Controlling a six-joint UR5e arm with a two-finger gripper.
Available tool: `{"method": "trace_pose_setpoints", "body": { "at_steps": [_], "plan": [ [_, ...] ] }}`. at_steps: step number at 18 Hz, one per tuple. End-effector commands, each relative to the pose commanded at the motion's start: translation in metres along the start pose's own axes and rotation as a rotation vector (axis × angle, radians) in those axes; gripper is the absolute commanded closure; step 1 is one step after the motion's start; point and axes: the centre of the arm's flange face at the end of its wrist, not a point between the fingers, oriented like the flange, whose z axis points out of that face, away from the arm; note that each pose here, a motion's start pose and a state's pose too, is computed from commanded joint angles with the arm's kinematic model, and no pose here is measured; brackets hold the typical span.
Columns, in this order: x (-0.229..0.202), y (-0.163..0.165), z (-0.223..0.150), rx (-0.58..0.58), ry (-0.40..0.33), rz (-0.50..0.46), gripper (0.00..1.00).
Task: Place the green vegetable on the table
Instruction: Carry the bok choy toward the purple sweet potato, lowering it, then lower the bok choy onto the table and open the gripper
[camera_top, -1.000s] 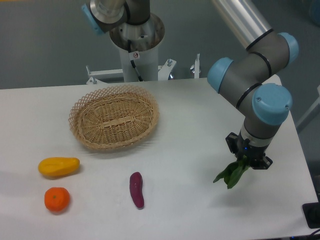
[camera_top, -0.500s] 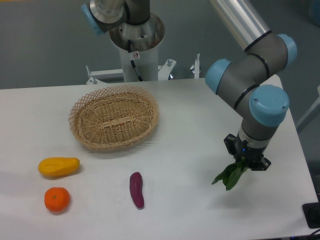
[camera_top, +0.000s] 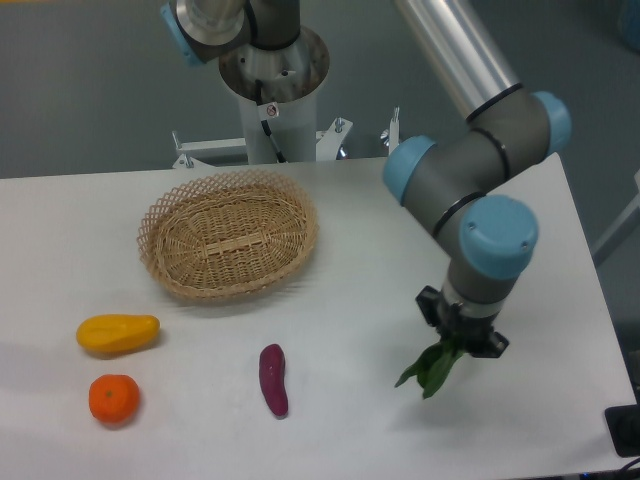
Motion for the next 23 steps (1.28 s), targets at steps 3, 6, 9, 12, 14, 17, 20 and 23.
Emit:
{"method": "trace_pose_setpoints", "body": {
  "at_steps": [3,6,9,12,14,17,20,23],
  "plan": [
    [0.012,-0.020,0.006,0.000,0.002,-0.023,0.81],
    [0.027,-0.042,0.016,0.012,-0.019,-0.042,0.81],
    [0.036,-0.063,0.026,0.025,-0.041,-0.062,0.81],
    [0.050,-0.079,0.029,0.024,-0.035,-0.051,0.80],
    [0.061,-0.088,0.032,0.021,-0.027,-0.038,0.77],
    [0.077,-0.098,0.037,0.017,-0.015,-0.024,0.75],
    [0.080,-0.101,0.038,0.017,-0.015,-0.021,0.58],
    [0.085,-0.107,0.036,0.020,-0.019,-0.012,0.39]
  ]
}}
